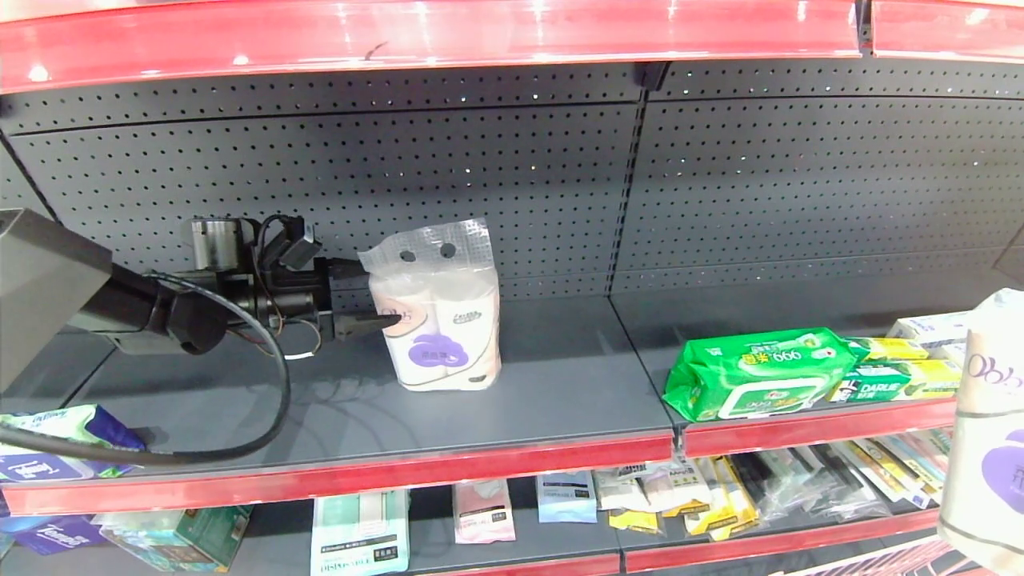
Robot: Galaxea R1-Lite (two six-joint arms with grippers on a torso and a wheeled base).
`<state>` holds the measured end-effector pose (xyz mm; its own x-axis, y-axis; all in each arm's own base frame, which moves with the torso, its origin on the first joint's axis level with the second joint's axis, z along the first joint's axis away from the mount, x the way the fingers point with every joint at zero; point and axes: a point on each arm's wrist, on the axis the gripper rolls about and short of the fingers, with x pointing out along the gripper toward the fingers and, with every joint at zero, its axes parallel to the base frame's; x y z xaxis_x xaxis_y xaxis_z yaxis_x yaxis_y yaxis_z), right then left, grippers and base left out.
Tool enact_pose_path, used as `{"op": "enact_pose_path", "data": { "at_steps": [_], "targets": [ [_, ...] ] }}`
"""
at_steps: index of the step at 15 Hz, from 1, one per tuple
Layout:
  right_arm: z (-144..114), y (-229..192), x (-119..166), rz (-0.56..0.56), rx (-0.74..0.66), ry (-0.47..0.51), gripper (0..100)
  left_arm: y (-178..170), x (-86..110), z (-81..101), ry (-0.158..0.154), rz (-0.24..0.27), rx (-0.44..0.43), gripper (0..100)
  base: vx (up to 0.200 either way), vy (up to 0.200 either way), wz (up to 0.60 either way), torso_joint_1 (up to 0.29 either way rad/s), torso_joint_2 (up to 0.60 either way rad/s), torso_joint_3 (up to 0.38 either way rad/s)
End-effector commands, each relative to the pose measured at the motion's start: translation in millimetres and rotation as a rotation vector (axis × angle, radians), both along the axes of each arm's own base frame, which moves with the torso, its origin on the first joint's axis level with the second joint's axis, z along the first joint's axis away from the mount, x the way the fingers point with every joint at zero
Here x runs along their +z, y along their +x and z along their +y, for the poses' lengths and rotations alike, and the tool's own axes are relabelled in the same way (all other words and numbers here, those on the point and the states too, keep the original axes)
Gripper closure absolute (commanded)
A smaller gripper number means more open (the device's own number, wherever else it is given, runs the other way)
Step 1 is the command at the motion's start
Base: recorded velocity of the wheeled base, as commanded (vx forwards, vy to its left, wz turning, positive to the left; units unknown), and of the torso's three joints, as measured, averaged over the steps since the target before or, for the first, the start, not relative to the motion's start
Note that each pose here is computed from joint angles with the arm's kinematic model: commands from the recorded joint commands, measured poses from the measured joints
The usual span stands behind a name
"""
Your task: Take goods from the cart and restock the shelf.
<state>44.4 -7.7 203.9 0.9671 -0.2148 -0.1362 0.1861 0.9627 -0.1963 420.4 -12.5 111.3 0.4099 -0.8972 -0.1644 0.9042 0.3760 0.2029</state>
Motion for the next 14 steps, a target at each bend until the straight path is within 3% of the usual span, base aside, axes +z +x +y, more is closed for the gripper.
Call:
{"op": "enact_pose_path", "data": {
  "at_steps": [1, 5, 8, 11, 14],
  "targets": [
    [0.0, 0.0, -0.3, 0.001, 0.0, 0.0, 100, 2.2, -5.4, -7.3, -0.002, 0.01, -0.021, 0, 0.0, 0.0, 0.0, 0.0, 0.0, 0.0],
    [0.0, -0.1, 0.5, -0.002, 0.0, -0.001, 100, 7.8, -10.2, -22.4, -0.016, 0.041, -0.052, 0, 0.0, 0.0, 0.0, 0.0, 0.0, 0.0],
    [-0.1, 0.4, 1.7, -0.004, 0.0, -0.001, 100, 18.4, -17.8, -25.5, -0.019, 0.017, -0.057, 0, 0.0, 0.0, 0.0, 0.0, 0.0, 0.0],
    [-0.2, 1.7, 1.5, 0.003, 0.0, -0.002, 100, 21.1, -17.3, -35.8, -0.043, 0.053, -0.071, 0, 0.0, 0.0, 0.0, 0.0, 0.0, 0.0],
    [-0.2, 1.8, 0.1, 0.007, 0.0, -0.001, 100, 23.1, -18.5, -41.5, -0.048, 0.055, -0.089, 0, 0.0, 0.0, 0.0, 0.0, 0.0, 0.0]
  ]
}}
